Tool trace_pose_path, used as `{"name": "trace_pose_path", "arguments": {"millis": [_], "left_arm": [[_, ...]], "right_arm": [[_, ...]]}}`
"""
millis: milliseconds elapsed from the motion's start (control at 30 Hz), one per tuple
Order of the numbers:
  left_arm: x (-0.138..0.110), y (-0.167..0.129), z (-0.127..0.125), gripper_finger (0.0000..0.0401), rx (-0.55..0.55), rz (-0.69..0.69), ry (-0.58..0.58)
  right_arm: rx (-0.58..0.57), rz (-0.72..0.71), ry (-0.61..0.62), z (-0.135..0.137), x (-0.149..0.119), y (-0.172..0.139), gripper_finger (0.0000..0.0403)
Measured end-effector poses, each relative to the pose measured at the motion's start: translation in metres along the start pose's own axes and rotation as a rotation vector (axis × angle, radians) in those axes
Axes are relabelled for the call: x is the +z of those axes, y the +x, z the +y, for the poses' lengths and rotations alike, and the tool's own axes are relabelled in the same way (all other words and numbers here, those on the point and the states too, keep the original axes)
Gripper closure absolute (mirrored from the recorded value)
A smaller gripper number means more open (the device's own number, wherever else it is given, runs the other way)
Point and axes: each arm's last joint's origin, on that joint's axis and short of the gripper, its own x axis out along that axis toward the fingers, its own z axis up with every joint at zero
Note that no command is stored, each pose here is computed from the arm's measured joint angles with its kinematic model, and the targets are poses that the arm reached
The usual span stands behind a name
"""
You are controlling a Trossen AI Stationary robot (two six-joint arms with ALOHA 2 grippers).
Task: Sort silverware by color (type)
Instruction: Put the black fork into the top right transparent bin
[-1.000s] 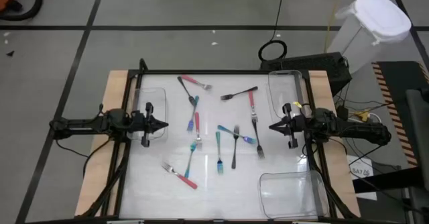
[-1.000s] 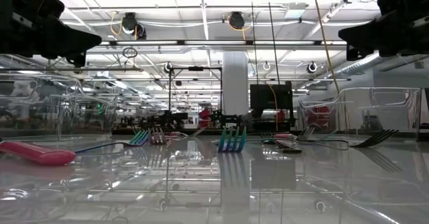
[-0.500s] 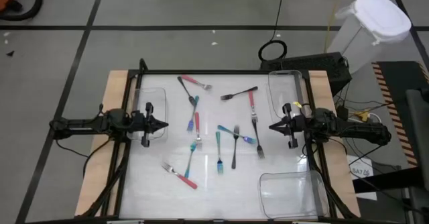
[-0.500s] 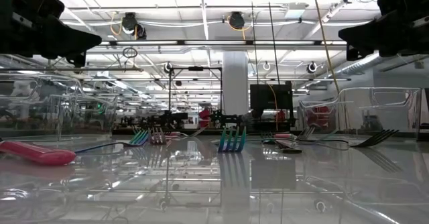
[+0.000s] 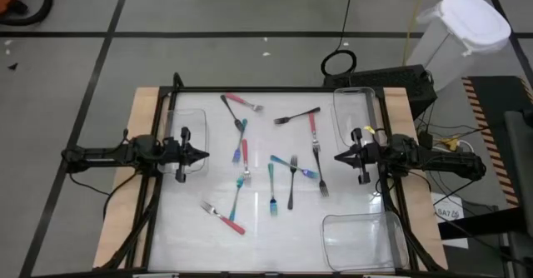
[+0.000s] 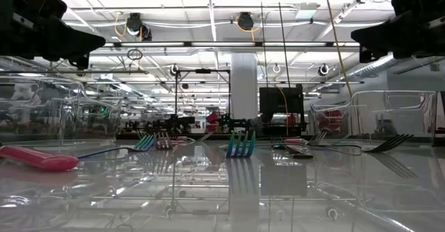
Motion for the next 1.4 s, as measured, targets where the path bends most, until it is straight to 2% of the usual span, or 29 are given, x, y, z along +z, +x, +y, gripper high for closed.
{"name": "trace_pose_path", "arguments": {"millis": [233,400,633,800,867,1000,1067,1200,1400], "left_arm": [[0.0,0.0,0.0,0.04,0.0,0.001,0.0],[0.0,0.0,0.0,0.04,0.0,0.001,0.0],[0.0,0.0,0.0,0.04,0.0,0.0,0.0],[0.0,0.0,0.0,0.04,0.0,0.001,0.0],[0.0,0.0,0.0,0.04,0.0,0.0,0.0],[0.0,0.0,0.0,0.04,0.0,0.001,0.0],[0.0,0.0,0.0,0.04,0.0,0.001,0.0],[0.0,0.0,0.0,0.04,0.0,0.001,0.0],[0.0,0.0,0.0,0.04,0.0,0.002,0.0]], "right_arm": [[0.0,-0.002,0.004,0.0,0.0,0.0,0.039],[-0.005,-0.037,-0.111,0.0,0.004,0.0,0.039],[-0.012,-0.076,-0.12,-0.001,0.008,0.0,0.039],[-0.032,-0.138,-0.235,-0.001,0.015,-0.001,0.0391],[-0.045,-0.113,-0.241,-0.002,0.014,-0.001,0.0397],[-0.202,-0.178,-0.209,-0.008,0.056,-0.008,0.04],[-0.234,-0.122,-0.198,-0.011,0.071,-0.009,0.0401],[-0.219,-0.014,-0.19,-0.014,0.106,-0.009,0.0401],[-0.202,0.083,-0.106,-0.022,0.16,0.005,0.0402]]}}
